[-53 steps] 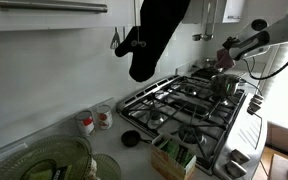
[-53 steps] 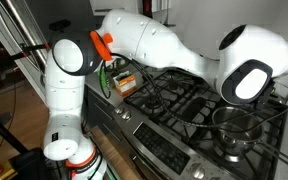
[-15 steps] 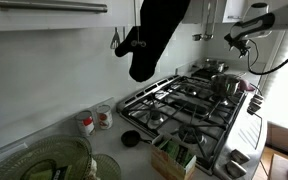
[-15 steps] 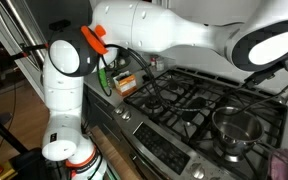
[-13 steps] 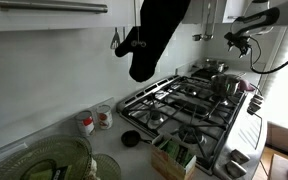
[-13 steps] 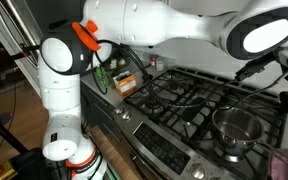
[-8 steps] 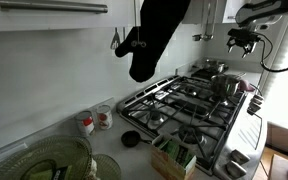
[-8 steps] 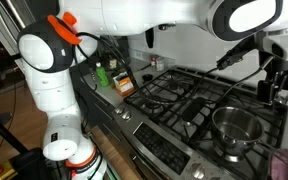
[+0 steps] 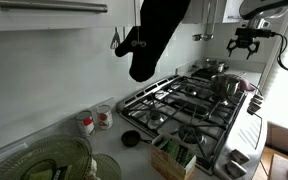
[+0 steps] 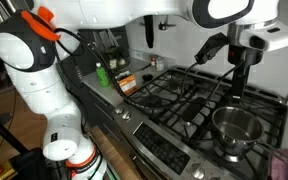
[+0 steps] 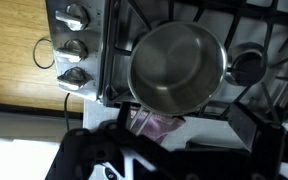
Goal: Move the pot from the rear right plate onto the front right plate of the stove, pick up the pink towel and use it to wipe the pot on the stove
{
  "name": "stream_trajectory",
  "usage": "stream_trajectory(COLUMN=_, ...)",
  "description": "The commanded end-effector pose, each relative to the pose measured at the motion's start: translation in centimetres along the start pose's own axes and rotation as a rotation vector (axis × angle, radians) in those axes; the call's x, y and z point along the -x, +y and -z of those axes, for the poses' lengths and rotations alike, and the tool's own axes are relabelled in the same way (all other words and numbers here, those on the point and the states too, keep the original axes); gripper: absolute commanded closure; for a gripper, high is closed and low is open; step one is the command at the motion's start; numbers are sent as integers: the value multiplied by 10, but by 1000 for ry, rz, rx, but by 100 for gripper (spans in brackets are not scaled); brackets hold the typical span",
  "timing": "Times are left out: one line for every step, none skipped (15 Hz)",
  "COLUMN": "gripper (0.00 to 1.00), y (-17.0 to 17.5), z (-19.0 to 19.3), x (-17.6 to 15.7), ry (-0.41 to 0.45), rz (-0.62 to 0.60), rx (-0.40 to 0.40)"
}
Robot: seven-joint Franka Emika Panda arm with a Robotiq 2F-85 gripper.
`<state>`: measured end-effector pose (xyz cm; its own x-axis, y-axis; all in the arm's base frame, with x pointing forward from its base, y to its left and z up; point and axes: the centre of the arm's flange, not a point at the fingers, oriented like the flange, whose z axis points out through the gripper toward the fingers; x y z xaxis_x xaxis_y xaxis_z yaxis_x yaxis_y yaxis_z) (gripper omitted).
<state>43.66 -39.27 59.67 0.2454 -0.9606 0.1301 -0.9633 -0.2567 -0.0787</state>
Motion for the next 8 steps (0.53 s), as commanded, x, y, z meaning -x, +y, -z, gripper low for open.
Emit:
stream_trajectory(gripper=0, y=10, z=-3, x=20, ry=1, rz=97, rx=62)
stream_trajectory(gripper=0, y=8, z=-4, x=22, ry=14, rz=110, rx=77)
stream_trajectory(gripper=0, y=7, z=-4, x=23, ry=19, rz=120, rx=89)
stream_trajectory(gripper=0, y=5, z=-5, x=23, ry=25, rz=126, rx=97)
stream_trajectory(gripper=0, y=4, z=-6, x=24, ry=28, rz=135, rx=103)
stream_trajectory(gripper=0, y=-5, z=-2, x=12, ry=31, rz=108, rx=83)
stream_trajectory(gripper=0, y=-6, z=-3, x=13, ry=34, rz=114, rx=88)
stream_trajectory(gripper=0, y=-7, z=-4, x=14, ry=34, rz=117, rx=90)
